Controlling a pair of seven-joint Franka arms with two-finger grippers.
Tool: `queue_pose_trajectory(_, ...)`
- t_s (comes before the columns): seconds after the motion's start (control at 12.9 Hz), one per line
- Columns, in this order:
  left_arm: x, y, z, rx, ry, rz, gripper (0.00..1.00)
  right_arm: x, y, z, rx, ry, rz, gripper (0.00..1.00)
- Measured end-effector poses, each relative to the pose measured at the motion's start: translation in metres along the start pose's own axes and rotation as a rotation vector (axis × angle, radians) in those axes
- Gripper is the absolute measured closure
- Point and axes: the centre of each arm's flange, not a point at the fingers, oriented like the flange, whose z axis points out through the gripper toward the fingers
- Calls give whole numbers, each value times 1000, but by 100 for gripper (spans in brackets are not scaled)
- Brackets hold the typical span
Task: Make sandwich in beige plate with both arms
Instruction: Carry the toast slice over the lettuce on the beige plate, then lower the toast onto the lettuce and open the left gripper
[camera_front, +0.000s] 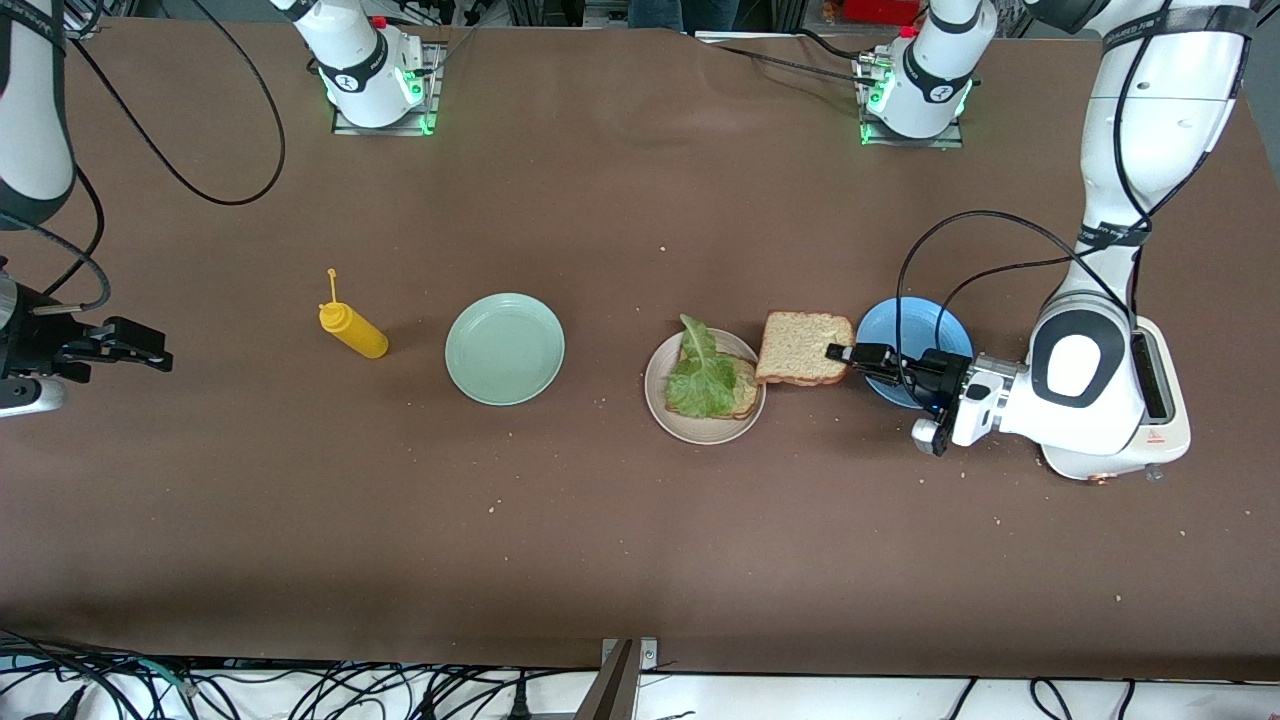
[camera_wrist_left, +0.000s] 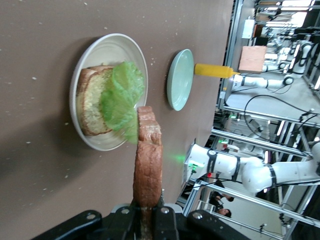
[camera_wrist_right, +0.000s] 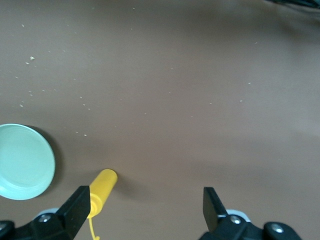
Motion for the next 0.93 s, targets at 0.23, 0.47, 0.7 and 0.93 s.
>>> queue_pose_trajectory(0.23, 8, 1, 24, -38, 60, -17, 92, -2, 10, 3, 19, 0, 15, 0)
queue_pose_trajectory(0.47, 13, 4, 49, -50, 78, -27, 92, -1, 9, 3, 21, 0, 14, 0)
queue_pose_trajectory(0.7, 18, 4, 69, -55, 119, -26, 92, -1, 12, 6, 36, 0, 23, 0)
queue_pose_trajectory(0.93, 19, -2, 101, -33, 123, -31, 92, -2, 19, 10, 40, -5, 33, 0)
